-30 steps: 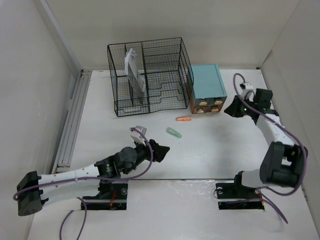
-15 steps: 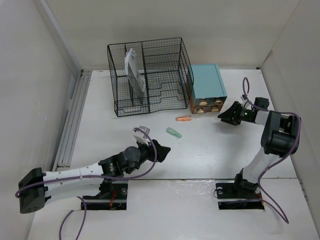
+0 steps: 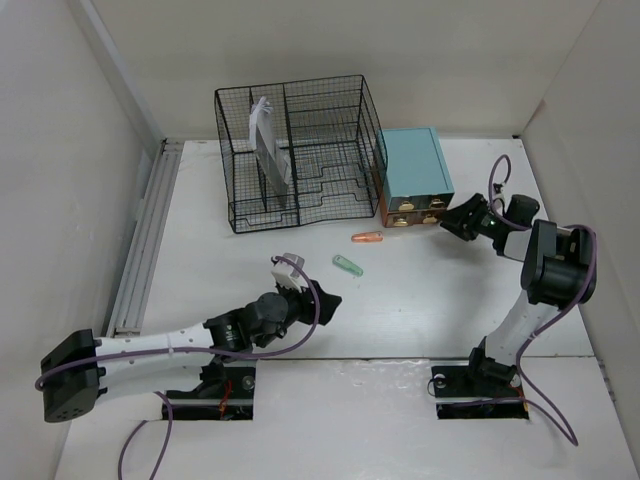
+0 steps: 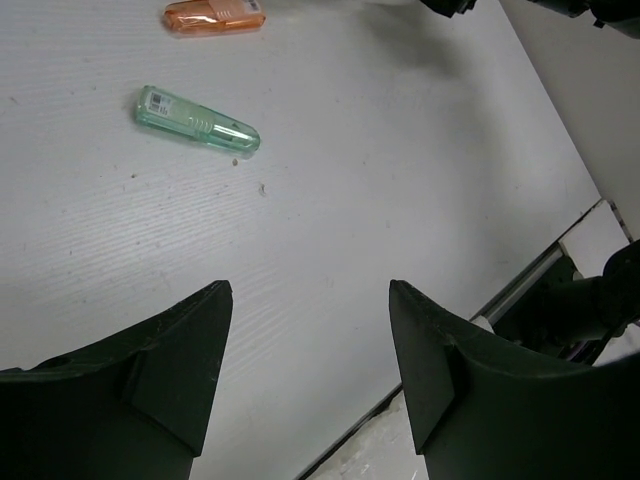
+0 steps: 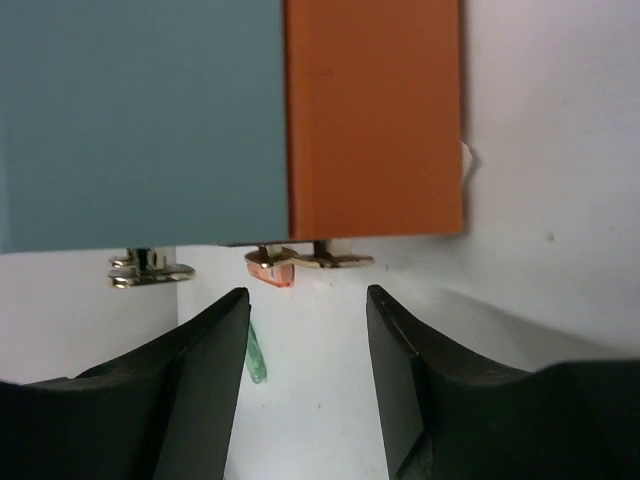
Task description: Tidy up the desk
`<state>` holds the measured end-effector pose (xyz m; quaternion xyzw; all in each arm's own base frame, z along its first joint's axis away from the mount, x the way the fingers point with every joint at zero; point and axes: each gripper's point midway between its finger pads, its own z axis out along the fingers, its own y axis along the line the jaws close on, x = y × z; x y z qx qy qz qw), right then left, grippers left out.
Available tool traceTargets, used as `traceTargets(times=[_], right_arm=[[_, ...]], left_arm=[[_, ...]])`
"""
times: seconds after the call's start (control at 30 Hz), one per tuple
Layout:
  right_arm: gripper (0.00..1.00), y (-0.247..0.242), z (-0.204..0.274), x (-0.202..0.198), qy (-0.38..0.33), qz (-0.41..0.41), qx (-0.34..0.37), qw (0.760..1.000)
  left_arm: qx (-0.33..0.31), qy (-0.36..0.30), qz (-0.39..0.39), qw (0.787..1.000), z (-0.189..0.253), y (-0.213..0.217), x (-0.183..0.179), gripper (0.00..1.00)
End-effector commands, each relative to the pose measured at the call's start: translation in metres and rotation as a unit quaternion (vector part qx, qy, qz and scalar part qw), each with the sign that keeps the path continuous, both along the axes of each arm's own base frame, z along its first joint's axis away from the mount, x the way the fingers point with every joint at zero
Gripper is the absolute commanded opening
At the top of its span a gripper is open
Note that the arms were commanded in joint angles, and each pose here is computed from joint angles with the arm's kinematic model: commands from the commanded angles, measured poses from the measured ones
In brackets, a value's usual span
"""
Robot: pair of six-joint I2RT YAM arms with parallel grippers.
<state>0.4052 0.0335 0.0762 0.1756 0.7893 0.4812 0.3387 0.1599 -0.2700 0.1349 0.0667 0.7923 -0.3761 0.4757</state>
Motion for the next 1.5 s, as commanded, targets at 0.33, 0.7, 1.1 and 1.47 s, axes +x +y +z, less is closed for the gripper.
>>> traceTargets(times=[0.33, 0.7, 1.1, 1.47], right_arm=[[0.56, 0.024, 0.022, 0.022, -0.059, 0.009, -0.005, 0.998], [0.57, 0.022, 0.012, 0.011, -0.045, -0.004, -0.029, 0.999], [0.57, 0.02, -0.008, 0.017, -0.022, -0.018, -0.035, 0.999], [0.57, 0.016, -0.008, 0.021, -0.039, -0.043, -0.034, 0.998]], left_arm=[[-0.038, -0.024, 0.01, 0.999, 0.034, -0.008, 0.008, 0.61], [-0.039, -0.028, 0.009, 0.999, 0.038, -0.005, 0.007, 0.61], [-0.043, -0.031, 0.014, 0.999, 0.04, -0.004, 0.008, 0.61], [-0.043, -0.031, 0.014, 0.999, 0.042, -0.006, 0.009, 0.62]])
